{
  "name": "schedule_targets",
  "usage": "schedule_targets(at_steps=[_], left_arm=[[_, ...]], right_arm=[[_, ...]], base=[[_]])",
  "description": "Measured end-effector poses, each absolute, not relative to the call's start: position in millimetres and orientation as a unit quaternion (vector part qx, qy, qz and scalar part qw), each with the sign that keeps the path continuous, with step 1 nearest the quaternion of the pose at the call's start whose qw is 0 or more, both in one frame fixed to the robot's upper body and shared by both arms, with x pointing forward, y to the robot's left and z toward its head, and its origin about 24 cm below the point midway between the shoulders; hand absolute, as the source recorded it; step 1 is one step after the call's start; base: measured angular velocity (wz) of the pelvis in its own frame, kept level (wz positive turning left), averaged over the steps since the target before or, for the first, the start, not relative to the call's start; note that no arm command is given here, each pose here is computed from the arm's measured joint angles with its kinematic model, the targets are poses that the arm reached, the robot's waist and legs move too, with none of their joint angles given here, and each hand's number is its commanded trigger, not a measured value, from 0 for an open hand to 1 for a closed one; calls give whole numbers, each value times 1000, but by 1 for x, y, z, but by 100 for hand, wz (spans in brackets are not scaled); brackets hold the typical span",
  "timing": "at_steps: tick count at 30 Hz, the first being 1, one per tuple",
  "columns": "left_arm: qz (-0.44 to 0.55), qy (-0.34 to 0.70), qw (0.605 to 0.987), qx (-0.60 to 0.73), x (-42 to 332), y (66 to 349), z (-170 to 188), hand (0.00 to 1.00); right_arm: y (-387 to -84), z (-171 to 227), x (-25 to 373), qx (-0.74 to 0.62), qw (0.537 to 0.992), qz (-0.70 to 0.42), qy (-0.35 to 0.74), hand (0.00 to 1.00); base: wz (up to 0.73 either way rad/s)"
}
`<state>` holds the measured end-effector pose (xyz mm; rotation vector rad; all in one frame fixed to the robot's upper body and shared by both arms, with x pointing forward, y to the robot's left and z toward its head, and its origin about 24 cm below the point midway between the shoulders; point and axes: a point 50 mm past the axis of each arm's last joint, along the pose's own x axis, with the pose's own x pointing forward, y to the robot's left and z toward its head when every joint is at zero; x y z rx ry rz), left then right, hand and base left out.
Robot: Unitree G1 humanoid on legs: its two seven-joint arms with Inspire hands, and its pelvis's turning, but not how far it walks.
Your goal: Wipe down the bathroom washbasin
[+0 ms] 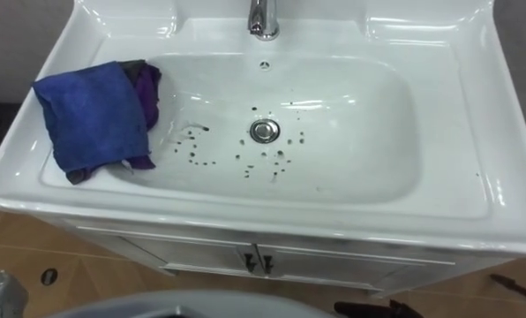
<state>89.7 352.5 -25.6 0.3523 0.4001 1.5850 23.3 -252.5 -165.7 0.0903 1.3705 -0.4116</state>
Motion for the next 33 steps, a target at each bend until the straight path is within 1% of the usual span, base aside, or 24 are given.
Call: schedule_targets(at_steps=[5,6,8,10,11,13,19,23,28,33], left_arm=[[694,99,686,195,108,358,6,0],[689,69,687,220,114,358,17,0],[683,21,685,253,122,362,38,0],[681,-43,677,275,133,366,66,0],[680,-56,674,284,134,366,72,0],[663,-101,665,328,138,359,89,0],[621,-188,642,408,147,340,118,0],[592,-220,646,429,155,326,126,0],[524,-218,699,435,172,303,116,0],[474,-187,739,440,178,290,96,0]], right_arm=[[-252,-166,25,34,757,-182,627,0],[-253,-166,22,34,755,-183,628,0],[-254,-165,22,31,759,-183,624,0],[-256,-165,20,31,760,-186,622,0],[-256,-165,20,29,760,-186,622,0],[-257,-164,23,26,766,-186,615,0],[-260,-164,21,25,767,-187,613,0],[-260,-164,25,19,770,-180,612,0],[-259,-164,29,18,775,-170,608,0],[-256,-165,28,20,773,-163,612,0]], base=[[-2],[0],[-4],[-4],[0],[-2],[-5],[0],[0],[-2]])
